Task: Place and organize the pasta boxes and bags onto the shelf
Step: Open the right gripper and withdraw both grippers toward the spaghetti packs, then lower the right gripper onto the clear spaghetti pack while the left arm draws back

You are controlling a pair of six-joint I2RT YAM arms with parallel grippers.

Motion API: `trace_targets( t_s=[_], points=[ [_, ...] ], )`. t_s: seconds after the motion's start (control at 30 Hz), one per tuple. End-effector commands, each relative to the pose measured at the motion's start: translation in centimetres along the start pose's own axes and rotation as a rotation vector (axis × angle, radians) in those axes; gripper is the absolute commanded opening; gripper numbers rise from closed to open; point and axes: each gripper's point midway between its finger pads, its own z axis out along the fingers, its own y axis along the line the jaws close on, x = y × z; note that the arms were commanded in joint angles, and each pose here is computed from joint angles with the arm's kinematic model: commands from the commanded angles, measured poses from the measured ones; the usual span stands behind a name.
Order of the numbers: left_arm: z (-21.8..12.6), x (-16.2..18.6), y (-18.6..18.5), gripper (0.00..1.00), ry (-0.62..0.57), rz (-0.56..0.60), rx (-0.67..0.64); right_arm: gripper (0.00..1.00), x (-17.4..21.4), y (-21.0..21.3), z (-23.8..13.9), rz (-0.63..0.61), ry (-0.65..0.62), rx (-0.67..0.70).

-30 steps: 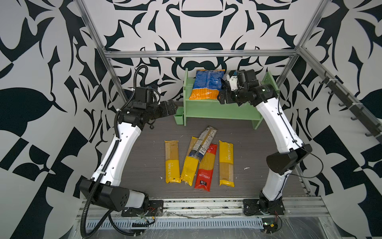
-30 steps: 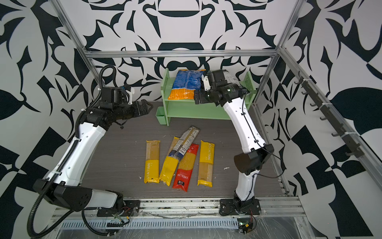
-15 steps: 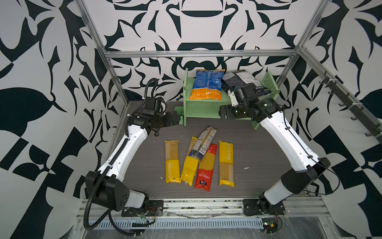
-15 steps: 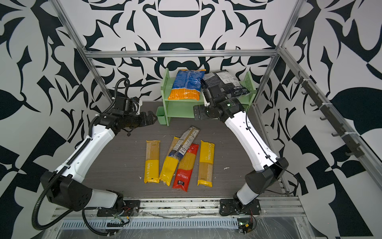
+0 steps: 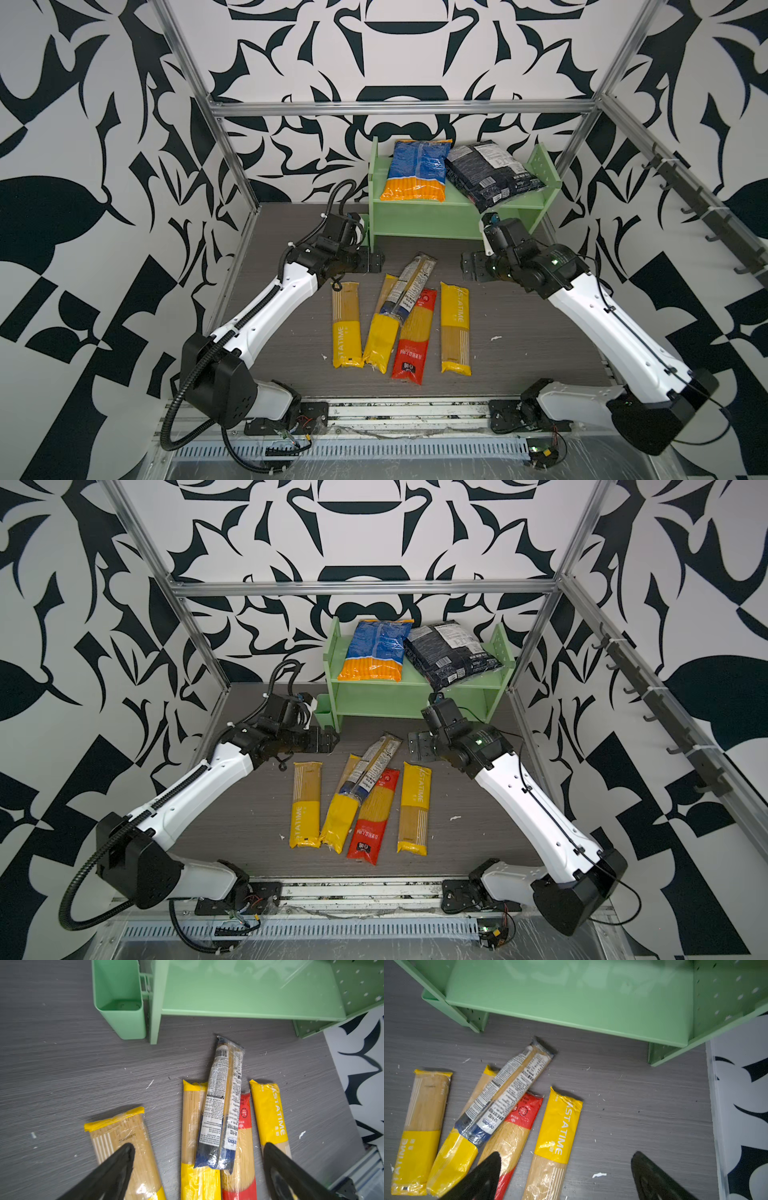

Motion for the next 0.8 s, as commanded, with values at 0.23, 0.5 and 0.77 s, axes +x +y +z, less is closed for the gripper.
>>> trace_targets(
  t_s=[0.23, 0.5, 0.77],
  points=[
    [2.9, 5.1, 0.3, 0.99, 0.025, 0.001, -0.031, 0.94, 3.5, 2.2, 2.7, 0.128, 0.140, -0.099],
    [-1.0, 3.1, 3.5, 0.99, -0.029, -0.003, -0.137, 1.00, 5.0, 5.4, 5.5, 0.134, 0.224, -0.046],
    [-5.6, 1.3, 7.5, 0.99, -0.109, -0.042, -0.183, 0.99, 6.3, 11.7, 10.1, 0.168, 0.269, 0.049]
  ],
)
